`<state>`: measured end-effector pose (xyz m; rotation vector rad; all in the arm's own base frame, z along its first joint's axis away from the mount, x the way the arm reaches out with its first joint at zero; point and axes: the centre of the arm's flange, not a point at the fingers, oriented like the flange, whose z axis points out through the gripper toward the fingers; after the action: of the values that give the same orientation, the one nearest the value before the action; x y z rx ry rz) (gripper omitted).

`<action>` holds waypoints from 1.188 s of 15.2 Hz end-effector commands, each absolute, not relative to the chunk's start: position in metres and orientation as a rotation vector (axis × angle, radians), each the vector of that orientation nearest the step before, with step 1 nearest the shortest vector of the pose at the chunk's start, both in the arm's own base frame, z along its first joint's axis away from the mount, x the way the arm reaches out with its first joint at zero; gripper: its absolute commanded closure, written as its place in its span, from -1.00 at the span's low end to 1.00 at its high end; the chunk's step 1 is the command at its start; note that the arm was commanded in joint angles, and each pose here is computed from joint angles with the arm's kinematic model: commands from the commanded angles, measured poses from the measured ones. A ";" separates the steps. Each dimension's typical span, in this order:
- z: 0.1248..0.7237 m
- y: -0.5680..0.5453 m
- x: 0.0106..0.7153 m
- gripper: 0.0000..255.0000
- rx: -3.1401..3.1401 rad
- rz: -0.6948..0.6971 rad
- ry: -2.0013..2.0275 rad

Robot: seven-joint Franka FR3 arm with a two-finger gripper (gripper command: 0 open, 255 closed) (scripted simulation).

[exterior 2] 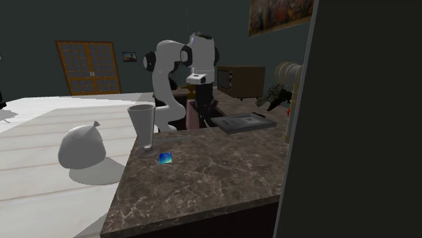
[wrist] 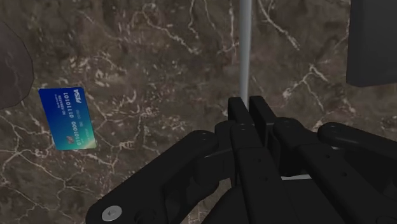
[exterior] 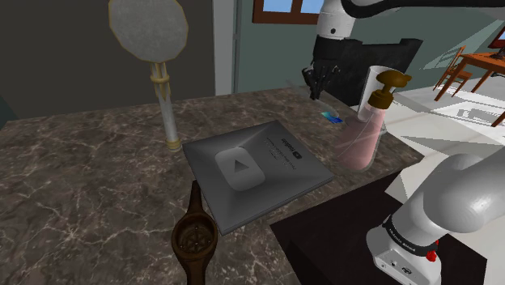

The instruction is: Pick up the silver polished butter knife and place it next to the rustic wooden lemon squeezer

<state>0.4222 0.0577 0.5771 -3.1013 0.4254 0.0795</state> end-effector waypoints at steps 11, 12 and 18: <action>0.576 0.190 0.337 1.00 -3.101 0.080 0.427; 0.576 0.201 0.330 1.00 -3.101 0.080 0.427; 0.576 0.267 0.286 1.00 -3.101 0.080 0.427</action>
<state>0.2964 0.2576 0.5746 -3.1017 0.4243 0.0801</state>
